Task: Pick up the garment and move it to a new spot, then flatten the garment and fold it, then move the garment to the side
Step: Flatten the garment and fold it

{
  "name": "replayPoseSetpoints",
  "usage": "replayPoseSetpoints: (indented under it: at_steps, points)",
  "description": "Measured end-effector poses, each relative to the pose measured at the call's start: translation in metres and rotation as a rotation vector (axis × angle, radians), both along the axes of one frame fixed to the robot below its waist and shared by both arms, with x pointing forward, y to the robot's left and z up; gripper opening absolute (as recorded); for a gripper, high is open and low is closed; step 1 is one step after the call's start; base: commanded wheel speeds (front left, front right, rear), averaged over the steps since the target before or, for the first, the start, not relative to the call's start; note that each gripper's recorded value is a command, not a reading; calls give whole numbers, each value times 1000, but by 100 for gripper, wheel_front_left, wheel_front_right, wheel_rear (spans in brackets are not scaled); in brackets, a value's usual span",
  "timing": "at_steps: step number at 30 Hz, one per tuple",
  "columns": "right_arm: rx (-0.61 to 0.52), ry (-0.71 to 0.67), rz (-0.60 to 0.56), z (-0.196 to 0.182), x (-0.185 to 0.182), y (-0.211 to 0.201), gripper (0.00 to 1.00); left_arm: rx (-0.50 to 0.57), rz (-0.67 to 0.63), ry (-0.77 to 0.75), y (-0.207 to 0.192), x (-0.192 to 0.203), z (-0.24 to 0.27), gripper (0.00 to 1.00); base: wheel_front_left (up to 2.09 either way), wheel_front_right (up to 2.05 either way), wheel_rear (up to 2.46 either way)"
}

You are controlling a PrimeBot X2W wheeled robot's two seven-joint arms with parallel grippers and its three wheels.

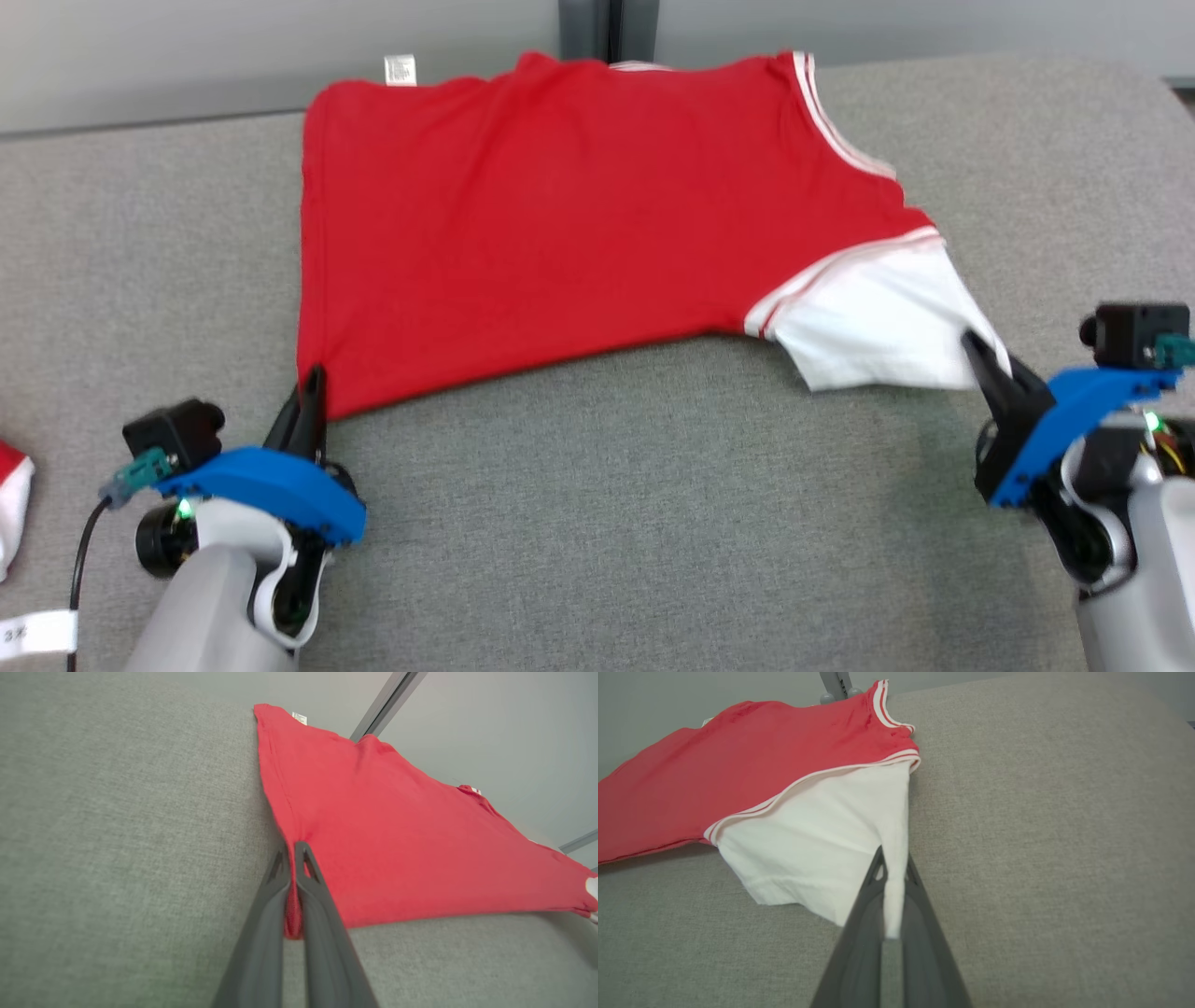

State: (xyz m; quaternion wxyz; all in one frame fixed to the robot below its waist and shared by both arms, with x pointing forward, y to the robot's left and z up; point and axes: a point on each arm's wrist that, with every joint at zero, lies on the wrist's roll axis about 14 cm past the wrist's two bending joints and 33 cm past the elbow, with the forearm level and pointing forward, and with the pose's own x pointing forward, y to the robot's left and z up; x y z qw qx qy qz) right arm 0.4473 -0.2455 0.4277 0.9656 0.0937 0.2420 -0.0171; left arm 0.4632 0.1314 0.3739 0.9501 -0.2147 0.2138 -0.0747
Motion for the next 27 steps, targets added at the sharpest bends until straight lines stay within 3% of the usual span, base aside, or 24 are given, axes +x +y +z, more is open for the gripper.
replayPoseSetpoints:
  at_steps: [8, 15, 24, 27]
  points:
    - [11, 111, -46, 15, -75, -5, 0, -3, -50, 85, 10, -57, 4, 0, 0, 0, 0]
    - [-19, 255, -94, 21, -130, -14, 0, -48, -96, 248, 7, -114, 12, 0, 0, 0, 0]
    - [-23, 396, -41, 15, -122, -3, 0, -104, -249, 401, -14, -119, 29, 0, 0, 0, 0]
    - [-47, 465, 7, 14, -111, 3, 0, -58, -318, 466, -11, -107, 30, 0, 0, 0, 0]
